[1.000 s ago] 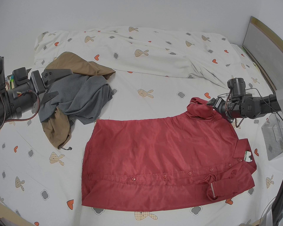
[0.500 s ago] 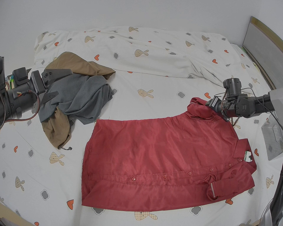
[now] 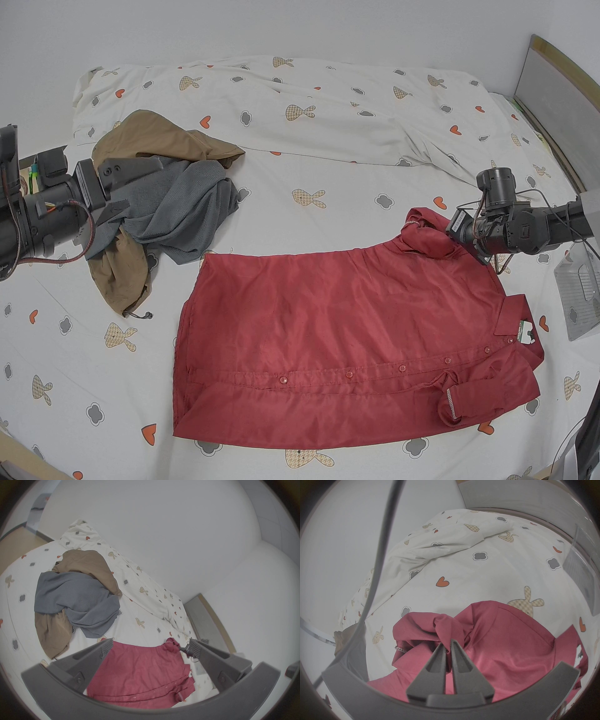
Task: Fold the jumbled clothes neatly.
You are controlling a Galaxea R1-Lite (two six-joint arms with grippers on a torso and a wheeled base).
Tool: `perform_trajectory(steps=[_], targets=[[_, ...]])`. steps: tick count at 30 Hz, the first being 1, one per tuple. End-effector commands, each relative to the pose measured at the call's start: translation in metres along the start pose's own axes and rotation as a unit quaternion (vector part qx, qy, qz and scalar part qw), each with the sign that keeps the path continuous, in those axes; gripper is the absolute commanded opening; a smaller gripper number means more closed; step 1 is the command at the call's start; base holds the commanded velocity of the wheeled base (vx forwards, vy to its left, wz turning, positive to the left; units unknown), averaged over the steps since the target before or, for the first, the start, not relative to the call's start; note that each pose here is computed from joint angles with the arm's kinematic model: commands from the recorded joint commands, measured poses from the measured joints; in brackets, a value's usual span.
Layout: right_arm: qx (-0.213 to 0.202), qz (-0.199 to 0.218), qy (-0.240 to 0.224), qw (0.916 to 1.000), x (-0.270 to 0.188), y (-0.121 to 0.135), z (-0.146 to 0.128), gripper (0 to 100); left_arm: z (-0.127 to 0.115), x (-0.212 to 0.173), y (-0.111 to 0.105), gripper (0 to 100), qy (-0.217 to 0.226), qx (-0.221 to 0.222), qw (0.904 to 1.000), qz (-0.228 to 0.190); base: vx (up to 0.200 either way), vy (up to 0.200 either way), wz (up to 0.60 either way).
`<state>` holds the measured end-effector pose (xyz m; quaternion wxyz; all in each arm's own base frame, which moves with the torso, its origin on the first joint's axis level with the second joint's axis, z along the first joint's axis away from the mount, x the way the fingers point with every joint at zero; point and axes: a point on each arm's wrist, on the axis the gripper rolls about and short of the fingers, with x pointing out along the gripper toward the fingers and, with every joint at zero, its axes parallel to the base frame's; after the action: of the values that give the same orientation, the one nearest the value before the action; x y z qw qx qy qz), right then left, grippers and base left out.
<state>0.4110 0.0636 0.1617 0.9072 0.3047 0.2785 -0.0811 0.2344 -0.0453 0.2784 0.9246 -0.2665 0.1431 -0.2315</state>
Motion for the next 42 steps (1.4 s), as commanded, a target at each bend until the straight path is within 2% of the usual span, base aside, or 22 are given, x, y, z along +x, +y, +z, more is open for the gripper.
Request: perform_trajectory(steps=[1, 6, 13, 14, 16, 17, 24, 28, 38, 42], targets=[[0.007, 0.015, -0.009, 0.9998, -0.043, 0.0, 0.001, 0, -0.026, 0.02, 0.012, 100, 0.06, 0.056, 0.9966, 0.009, 0.0, 0.0, 0.0], [0.019, 0.026, -0.018, 0.9993, -0.073, -0.002, 0.003, 0, -0.05, 0.048, 0.029, 100, 0.119, 0.104, 0.9873, 0.016, 0.0, 0.0, 0.0], [0.017, 0.031, -0.015, 0.9993, -0.095, -0.006, -0.004, 0, -0.064, 0.089, 0.056, 100, 0.164, 0.17, 0.9714, 0.025, 0.0, 0.0, 0.0], [0.015, 0.032, -0.013, 0.9993, -0.097, -0.006, -0.006, 0, -0.068, 0.097, 0.062, 100, 0.175, 0.191, 0.9656, 0.023, 0.0, 0.0, 0.0], [0.015, 0.032, -0.013, 0.9993, -0.097, -0.006, -0.006, 0, -0.068, 0.097, 0.062, 100, 0.175, 0.191, 0.9656, 0.023, 0.0, 0.0, 0.0], [0.015, 0.031, -0.01, 0.9994, -0.1, -0.008, -0.009, 0, -0.079, 0.114, 0.075, 100, 0.201, 0.239, 0.9499, 0.019, 0.0, 0.0, 0.0], [0.008, 0.028, 0.002, 0.9996, -0.116, -0.015, -0.022, 0, -0.074, 0.125, 0.089, 100, 0.199, 0.293, 0.935, 0.018, 0.0, 0.0, 0.0], [0.006, 0.026, 0.009, 0.9996, -0.126, -0.022, -0.029, 0, -0.076, 0.128, 0.091, 100, 0.202, 0.304, 0.9309, 0.016, 0.0, 0.0, 0.0], [0.002, 0.008, 0.023, 0.9997, -0.148, -0.045, -0.048, 0, -0.084, 0.138, 0.092, 100, 0.214, 0.304, 0.9283, 0.008, 0.0, 0.0, 0.0], [-0.001, 0.001, 0.031, 0.9995, -0.154, -0.053, -0.056, 0, -0.086, 0.131, 0.083, 100, 0.214, 0.304, 0.9281, -0.019, 0.0, 0.0, 0.0]])
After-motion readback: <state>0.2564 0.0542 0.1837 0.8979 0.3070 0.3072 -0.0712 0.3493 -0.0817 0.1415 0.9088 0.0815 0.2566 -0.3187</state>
